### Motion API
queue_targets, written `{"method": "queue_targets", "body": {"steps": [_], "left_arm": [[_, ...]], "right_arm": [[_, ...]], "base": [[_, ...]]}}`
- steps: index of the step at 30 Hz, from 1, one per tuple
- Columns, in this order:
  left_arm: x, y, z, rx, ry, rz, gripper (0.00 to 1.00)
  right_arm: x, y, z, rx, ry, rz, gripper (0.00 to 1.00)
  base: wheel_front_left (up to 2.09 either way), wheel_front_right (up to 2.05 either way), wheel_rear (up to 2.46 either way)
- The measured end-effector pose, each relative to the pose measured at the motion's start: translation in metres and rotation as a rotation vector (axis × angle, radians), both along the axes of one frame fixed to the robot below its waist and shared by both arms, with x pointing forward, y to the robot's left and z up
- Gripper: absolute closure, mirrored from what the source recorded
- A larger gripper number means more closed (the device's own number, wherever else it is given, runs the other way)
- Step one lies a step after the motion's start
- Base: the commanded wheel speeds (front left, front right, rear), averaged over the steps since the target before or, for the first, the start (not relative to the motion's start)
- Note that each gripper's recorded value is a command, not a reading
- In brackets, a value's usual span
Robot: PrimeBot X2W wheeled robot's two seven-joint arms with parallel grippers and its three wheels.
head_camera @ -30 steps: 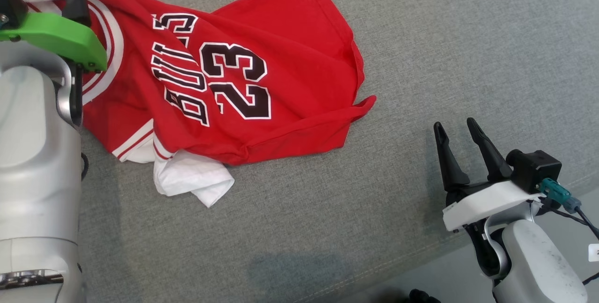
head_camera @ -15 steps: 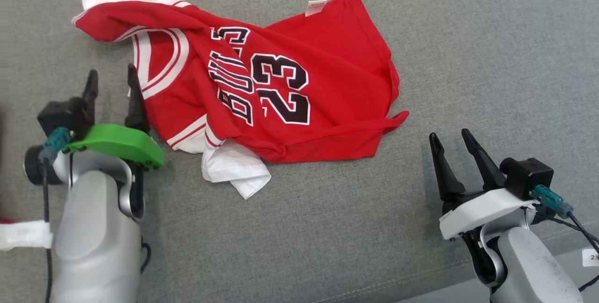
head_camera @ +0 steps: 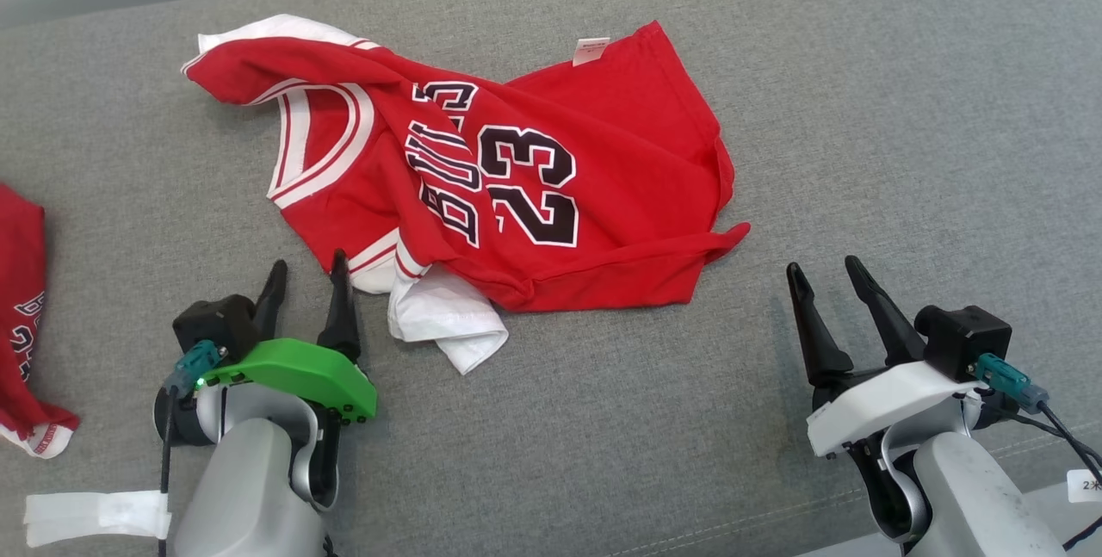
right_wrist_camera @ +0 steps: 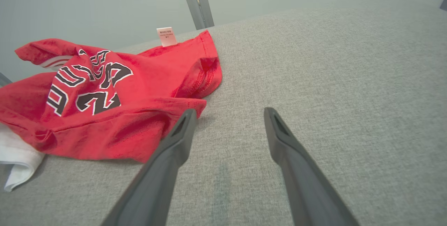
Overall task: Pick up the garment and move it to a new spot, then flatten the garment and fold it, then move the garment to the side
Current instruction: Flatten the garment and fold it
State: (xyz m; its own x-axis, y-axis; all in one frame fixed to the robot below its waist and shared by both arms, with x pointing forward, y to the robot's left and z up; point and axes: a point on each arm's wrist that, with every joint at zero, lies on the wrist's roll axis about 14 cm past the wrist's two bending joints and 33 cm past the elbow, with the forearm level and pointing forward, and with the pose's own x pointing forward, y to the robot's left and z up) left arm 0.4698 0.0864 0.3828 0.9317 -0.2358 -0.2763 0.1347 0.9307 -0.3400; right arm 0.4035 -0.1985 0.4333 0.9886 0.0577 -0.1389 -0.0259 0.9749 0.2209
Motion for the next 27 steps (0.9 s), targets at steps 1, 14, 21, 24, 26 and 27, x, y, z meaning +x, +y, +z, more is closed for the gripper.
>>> {"method": "queue_targets", "body": {"steps": [1,14,21,24,26,27], "left_arm": [[-0.003,-0.004,-0.003,-0.002,0.011,-0.005,0.00],[-0.016,-0.031,-0.010,-0.046,0.059,-0.056,0.00],[-0.014,-0.043,0.011,-0.083,0.004,-0.075,1.00],[-0.015,-0.036,0.016,-0.053,-0.018,-0.055,1.00],[-0.016,-0.027,0.019,-0.040,-0.032,-0.033,1.00],[-0.015,-0.021,0.022,-0.036,-0.042,-0.016,1.00]], "right_arm": [[-0.001,-0.001,0.000,0.000,0.001,-0.003,0.00],[-0.005,-0.007,0.004,-0.002,-0.006,-0.024,0.00],[-0.005,-0.007,0.007,0.001,-0.016,-0.025,0.00],[-0.004,-0.004,0.010,0.008,-0.025,-0.023,0.00],[-0.005,-0.003,0.011,0.010,-0.029,-0.023,0.00],[-0.006,-0.003,0.011,0.012,-0.029,-0.022,0.00]], "base": [[0.00,0.00,0.00],[0.00,0.00,0.00],[0.00,0.00,0.00],[0.00,0.00,0.00],[0.00,0.00,0.00],[0.00,0.00,0.00]]}}
